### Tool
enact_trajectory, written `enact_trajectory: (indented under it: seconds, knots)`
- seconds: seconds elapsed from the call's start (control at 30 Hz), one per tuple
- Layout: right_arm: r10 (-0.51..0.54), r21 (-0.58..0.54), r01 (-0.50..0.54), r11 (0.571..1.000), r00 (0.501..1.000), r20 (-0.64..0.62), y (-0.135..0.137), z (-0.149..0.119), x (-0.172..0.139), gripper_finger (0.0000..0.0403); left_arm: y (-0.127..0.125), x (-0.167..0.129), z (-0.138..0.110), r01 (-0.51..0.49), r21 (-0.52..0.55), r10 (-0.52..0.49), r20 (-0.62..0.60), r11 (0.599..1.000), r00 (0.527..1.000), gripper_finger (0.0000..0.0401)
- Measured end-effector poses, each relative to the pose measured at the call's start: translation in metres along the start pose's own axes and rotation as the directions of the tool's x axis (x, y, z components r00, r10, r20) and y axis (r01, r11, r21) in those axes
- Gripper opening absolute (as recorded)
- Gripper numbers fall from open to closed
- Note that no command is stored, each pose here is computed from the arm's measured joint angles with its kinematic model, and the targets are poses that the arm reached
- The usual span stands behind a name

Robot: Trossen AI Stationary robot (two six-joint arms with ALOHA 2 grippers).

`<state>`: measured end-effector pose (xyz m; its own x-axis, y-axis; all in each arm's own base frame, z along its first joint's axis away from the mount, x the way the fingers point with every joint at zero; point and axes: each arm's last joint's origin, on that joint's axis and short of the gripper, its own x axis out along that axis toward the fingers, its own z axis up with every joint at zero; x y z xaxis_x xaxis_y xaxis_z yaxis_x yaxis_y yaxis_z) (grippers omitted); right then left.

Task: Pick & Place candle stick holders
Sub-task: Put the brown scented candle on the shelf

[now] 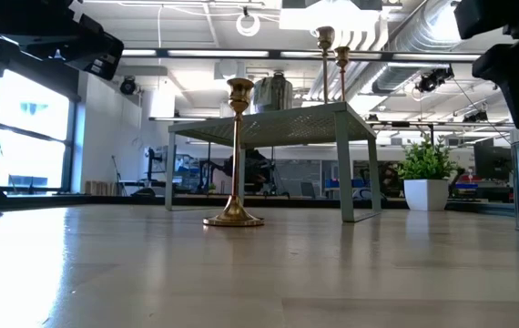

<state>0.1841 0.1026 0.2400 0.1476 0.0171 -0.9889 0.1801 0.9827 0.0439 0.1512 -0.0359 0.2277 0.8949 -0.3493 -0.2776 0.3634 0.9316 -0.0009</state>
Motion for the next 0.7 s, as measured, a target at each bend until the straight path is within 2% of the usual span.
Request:
enact_trajectory:
  seconds: [0.13, 0.23, 0.53, 0.7]
  knots:
    - [0.010, -0.016, -0.010, 1.000, 1.000, 0.006, 0.0044, -0.0025, -0.0003, 0.0394, 0.0000, 0.0000, 0.0000, 0.000, 0.000, 0.000, 0.000, 1.000, 1.000, 0.0143]
    - [-0.009, 0.019, 0.009, 1.000, 1.000, 0.000, 0.0040, -0.0043, -0.0004, 0.0396, 0.0000, 0.0000, 0.0000, 0.000, 0.000, 0.000, 0.000, 1.000, 1.000, 0.0143]
    - [-0.049, 0.012, 0.049, 0.999, 0.998, 0.033, 0.0060, -0.0067, -0.0007, 0.0399, -0.0001, 0.0000, 0.0000, 0.003, 0.000, -0.003, 0.001, 1.000, 1.000, 0.0143]
    - [-0.050, 0.044, 0.049, 0.998, 0.998, 0.034, 0.0059, -0.0067, -0.0007, 0.0399, -0.0001, 0.0000, 0.0001, 0.003, 0.000, -0.003, 0.001, 1.000, 1.000, 0.0143]
